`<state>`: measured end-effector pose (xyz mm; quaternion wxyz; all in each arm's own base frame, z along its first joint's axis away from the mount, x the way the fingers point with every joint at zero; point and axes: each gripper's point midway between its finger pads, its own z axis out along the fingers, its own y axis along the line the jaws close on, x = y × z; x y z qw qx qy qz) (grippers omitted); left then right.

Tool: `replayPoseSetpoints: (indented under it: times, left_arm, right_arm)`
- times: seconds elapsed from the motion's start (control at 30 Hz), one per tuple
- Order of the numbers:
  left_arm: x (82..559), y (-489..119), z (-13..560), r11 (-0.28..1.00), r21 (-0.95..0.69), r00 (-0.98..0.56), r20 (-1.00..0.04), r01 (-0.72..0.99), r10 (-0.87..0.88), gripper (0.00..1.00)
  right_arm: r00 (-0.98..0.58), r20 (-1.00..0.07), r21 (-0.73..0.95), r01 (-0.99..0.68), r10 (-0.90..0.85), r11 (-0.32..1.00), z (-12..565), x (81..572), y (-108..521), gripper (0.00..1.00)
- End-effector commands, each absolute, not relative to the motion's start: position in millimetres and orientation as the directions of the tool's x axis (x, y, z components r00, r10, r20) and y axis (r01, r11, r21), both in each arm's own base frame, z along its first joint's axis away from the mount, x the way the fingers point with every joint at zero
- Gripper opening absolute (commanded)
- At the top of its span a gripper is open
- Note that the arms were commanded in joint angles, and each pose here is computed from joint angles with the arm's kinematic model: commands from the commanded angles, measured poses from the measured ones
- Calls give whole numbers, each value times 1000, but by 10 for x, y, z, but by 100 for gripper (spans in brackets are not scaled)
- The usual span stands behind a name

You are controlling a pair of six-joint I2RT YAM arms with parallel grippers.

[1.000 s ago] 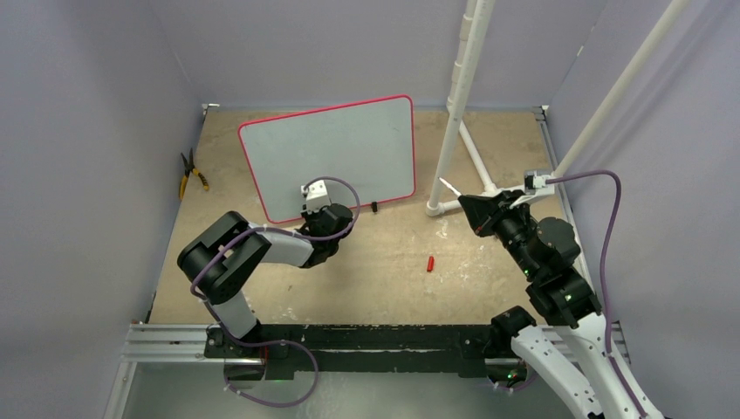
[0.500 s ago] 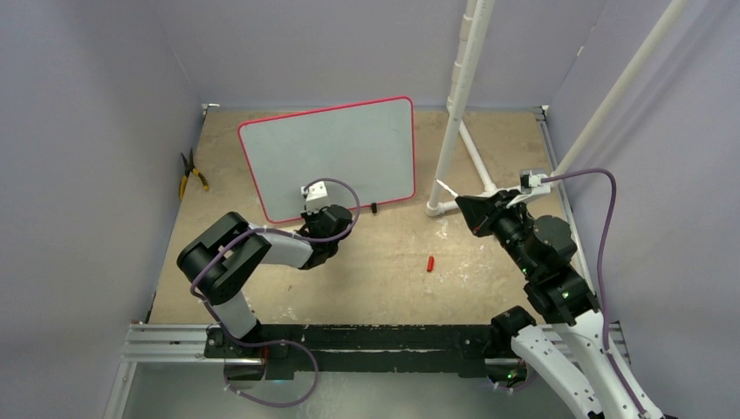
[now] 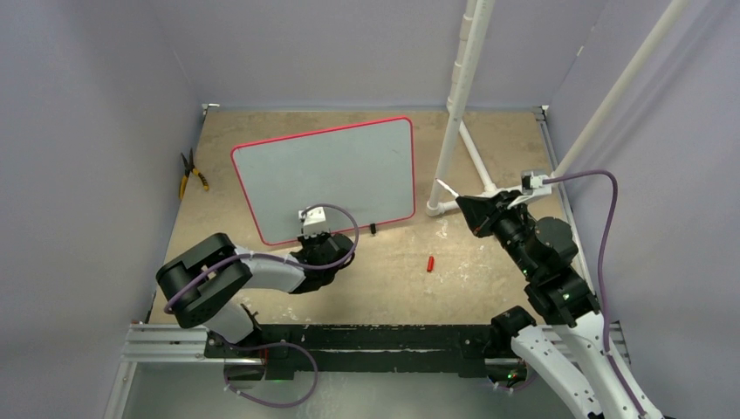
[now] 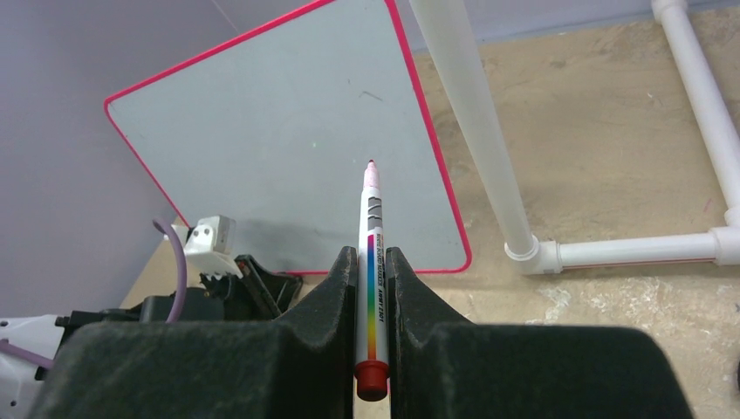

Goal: Write a sentence on the whiteboard
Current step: Move the whiteboard to the center of the board.

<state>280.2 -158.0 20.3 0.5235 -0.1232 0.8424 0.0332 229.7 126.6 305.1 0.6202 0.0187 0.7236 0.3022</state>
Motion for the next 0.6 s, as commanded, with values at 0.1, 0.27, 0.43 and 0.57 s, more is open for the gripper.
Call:
replayPoseSetpoints:
  times: [0.1, 0.27, 0.43, 0.57]
  left_arm:
    - [2380, -1795, 80, 980, -113, -481, -858, -166, -181, 0]
    - [2170, -1946, 76, 985, -119, -485, -859, -126, -166, 0]
    - [1980, -2067, 26, 987, -127, -494, -855, -96, -158, 0]
    - [1882, -2237, 2, 992, -112, -496, -859, -60, -127, 0]
  right_arm:
    - [-171, -889, 458, -373, 426, 807, 3257, 2247, 1231, 0]
    - [-158, -888, 460, -373, 433, 806, 3297, 2215, 1204, 0]
    - [-150, -890, 455, -363, 431, 813, 3331, 2206, 1173, 0]
    - [-141, -890, 455, -365, 435, 812, 3370, 2193, 1161, 0]
